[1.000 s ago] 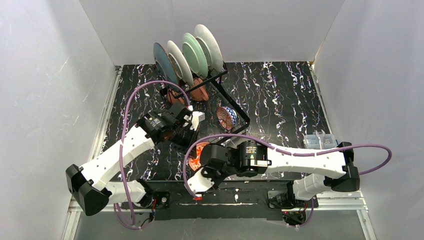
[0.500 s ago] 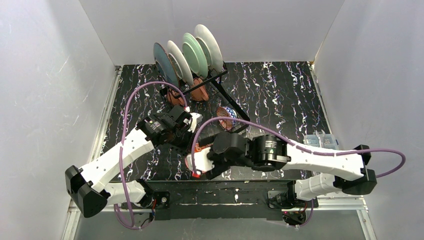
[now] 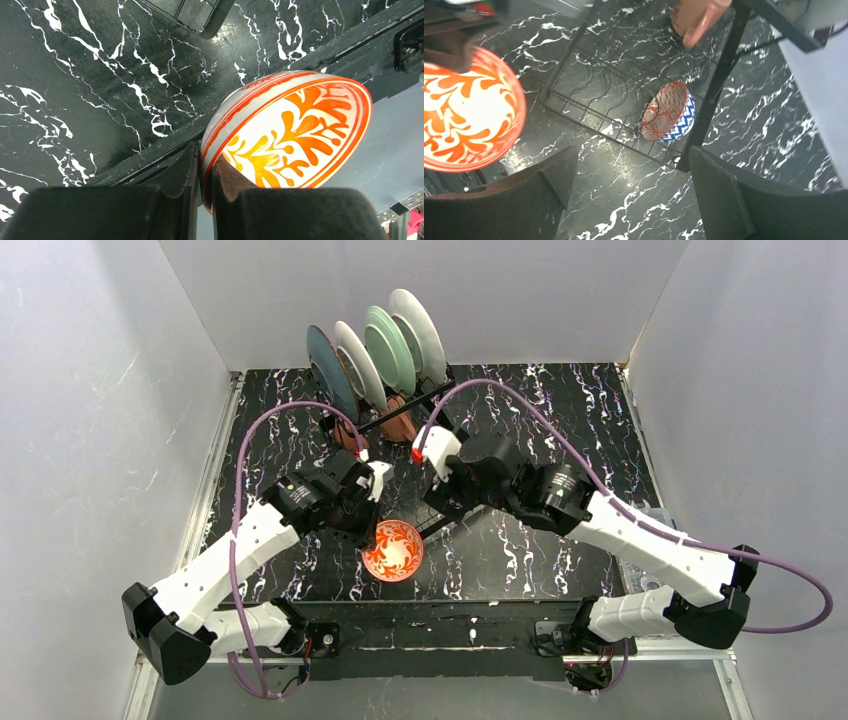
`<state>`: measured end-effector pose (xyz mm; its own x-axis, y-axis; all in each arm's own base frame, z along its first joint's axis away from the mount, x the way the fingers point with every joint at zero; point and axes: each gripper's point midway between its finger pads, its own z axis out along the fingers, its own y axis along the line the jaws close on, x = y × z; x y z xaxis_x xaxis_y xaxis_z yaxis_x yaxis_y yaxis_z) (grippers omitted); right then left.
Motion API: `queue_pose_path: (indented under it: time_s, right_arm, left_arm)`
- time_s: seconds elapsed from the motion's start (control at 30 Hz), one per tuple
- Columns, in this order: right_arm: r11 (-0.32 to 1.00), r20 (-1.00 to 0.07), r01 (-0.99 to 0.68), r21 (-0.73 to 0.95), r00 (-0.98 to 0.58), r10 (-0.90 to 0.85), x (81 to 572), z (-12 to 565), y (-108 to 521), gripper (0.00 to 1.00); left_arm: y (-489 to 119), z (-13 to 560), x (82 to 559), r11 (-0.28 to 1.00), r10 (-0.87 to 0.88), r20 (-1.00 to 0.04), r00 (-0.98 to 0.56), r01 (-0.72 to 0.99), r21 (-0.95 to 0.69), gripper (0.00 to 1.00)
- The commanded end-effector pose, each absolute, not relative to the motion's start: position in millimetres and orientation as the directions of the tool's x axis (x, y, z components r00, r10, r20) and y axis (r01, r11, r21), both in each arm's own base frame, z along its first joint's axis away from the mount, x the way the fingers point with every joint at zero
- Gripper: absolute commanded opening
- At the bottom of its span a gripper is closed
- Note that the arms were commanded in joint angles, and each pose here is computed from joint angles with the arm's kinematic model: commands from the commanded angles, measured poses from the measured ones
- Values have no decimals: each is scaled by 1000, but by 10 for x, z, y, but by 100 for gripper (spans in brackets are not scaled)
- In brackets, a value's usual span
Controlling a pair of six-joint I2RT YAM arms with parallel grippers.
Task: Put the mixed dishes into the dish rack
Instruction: Insert the bowl into the dish rack.
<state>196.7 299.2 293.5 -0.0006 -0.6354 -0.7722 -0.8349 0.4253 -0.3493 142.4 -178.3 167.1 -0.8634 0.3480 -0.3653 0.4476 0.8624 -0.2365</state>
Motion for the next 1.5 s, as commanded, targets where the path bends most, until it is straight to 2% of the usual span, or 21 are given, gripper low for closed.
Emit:
queue_pose_path:
  time_s: [0.0,0.3,0.6,0.7,0.87,1.03,1.2,1.47]
  right_arm:
    - [568,-820,-800,-192,-187,-541,2142,2947,2905,90]
    - [692,-822,-719,64,-432,-372,2337,2665,2732,94]
    - [724,-837,-632,277,-528,-141,2296,2814,2719,98]
    - [672,-829,-662,331,-544,-128,2168,2836,2783,98]
    - [636,-791,-616,465,-612,-15,2046,2860,2840,98]
    - [540,-758,-605,585,-644,100,1892,3053,2907,99]
    - [429,-673,-552,715,-710,208,1751,3080,2964,98]
    - [301,-609,-536,789,-747,267,1645,3234,3038,98]
  left_arm:
    - [-1809,1793,1438,836,314,-411,-856,454,-308,0]
    - [-1742,1920,1533,823,212,-454,-865,408,-394,0]
    - [-1776,2004,1591,793,122,-492,-862,383,-474,0]
    - [-1799,2064,1616,770,92,-509,-856,385,-508,0]
    - [-1882,2193,1659,713,20,-541,-841,391,-581,0]
    - [-1929,2273,1702,672,-46,-550,-834,382,-634,0]
    - [-1993,2327,1732,614,-109,-530,-841,362,-701,0]
    - [-2073,2516,1746,518,-173,-533,-828,383,-764,0]
